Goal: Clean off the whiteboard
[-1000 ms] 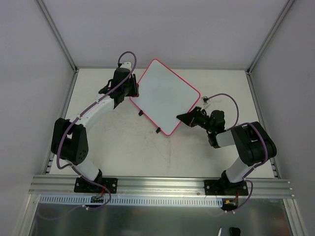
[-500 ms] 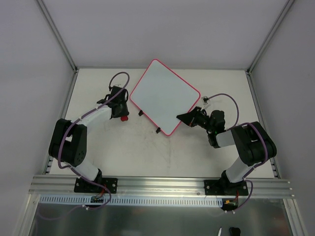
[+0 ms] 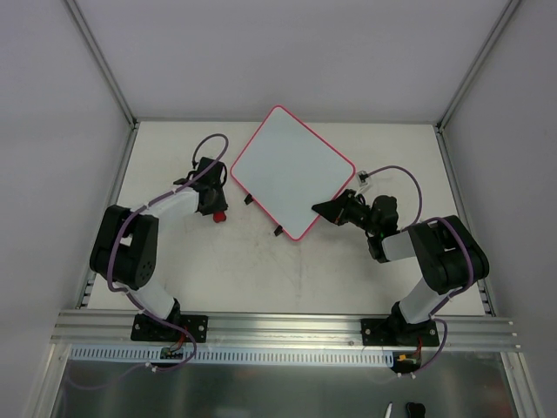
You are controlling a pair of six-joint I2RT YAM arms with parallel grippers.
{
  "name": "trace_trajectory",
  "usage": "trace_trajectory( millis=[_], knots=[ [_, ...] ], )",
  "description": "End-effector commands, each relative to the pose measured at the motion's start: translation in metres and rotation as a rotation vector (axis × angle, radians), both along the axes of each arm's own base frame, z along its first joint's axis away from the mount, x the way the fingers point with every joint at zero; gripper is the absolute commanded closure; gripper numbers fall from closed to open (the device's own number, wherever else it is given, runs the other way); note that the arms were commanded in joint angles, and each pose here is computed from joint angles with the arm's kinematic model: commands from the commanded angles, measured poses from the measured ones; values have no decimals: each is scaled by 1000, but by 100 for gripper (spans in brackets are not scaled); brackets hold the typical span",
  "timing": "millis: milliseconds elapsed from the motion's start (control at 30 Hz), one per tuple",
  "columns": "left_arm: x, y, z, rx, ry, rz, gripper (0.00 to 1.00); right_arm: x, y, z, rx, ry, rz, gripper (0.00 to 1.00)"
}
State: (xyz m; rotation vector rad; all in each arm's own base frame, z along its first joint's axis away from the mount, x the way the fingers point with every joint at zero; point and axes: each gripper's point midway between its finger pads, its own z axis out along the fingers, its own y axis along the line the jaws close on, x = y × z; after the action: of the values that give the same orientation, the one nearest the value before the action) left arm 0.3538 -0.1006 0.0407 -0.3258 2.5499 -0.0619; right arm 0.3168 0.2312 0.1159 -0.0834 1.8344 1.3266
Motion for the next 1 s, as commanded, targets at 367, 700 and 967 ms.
trace_trajectory(
  millis=[367, 700, 967],
  knots=[
    [-11, -2, -15, -14, 66, -10, 52, 5, -2, 56, 74, -282, -1, 78],
    [-14, 0, -16, -11, 74, -1, 39, 5, -5, 56, 70, -284, -18, 47],
    [-13, 1, -2, -14, 29, -4, 22, 8, -14, 55, 66, -279, -64, 32]
  ],
)
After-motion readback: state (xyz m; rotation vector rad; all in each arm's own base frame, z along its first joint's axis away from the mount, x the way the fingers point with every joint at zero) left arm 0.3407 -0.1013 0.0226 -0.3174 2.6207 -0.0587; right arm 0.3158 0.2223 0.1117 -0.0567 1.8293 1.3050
